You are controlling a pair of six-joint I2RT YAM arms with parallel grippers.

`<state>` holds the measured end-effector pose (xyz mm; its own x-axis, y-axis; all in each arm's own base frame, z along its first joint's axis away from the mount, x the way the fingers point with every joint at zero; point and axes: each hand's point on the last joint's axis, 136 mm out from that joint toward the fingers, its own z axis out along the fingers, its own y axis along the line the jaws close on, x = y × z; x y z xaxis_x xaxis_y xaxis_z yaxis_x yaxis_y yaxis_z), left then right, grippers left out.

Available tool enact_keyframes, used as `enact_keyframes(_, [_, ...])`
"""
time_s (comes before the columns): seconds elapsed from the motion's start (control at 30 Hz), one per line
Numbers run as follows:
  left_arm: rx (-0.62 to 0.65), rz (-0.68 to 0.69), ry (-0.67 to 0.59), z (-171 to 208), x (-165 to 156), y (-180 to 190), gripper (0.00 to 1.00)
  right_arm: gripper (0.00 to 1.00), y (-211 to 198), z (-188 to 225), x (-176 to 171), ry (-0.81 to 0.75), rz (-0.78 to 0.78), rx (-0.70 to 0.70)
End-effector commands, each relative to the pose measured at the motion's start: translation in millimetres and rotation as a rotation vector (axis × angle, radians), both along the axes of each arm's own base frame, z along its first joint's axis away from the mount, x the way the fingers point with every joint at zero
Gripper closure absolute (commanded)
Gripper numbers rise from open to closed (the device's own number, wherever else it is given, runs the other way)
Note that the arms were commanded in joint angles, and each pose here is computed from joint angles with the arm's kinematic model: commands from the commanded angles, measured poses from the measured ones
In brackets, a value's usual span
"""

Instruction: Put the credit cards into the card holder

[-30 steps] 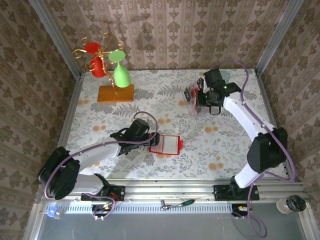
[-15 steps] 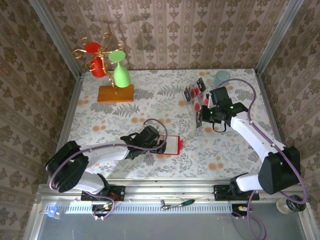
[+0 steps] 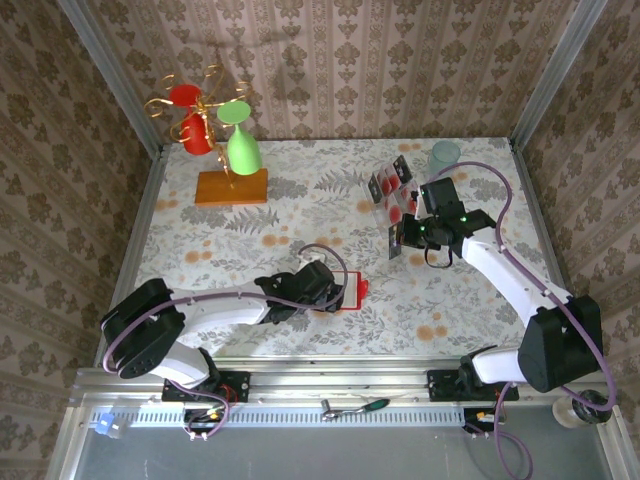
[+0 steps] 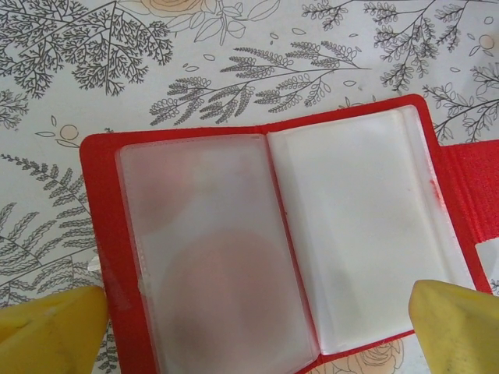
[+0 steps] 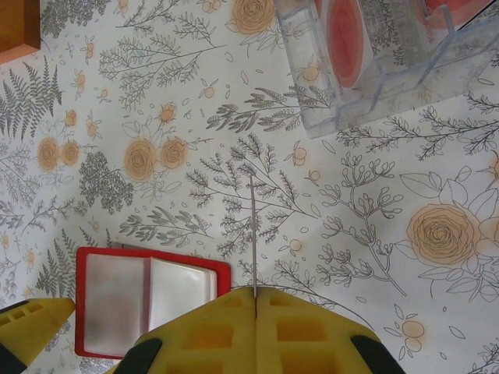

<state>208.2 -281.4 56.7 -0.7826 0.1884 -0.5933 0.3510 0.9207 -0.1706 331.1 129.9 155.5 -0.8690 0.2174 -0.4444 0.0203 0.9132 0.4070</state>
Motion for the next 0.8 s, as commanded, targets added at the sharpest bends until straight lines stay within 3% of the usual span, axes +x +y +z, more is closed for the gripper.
enact_keyframes(0.0, [-0.011,0.028,-0.011,6,-1,-4,0.0,1.0,5,0,-6,-0.001,0.018,0.025])
enact_keyframes(0.5, [-0.051,0.033,-0.006,9,-15,-6,0.0,1.0,11,-1,-6,-0.017,0.012,0.079])
enact_keyframes(0.77, [-0.037,0.04,-0.042,32,1,12,0.0,1.0,29,11,-11,-0.07,0.006,0.25])
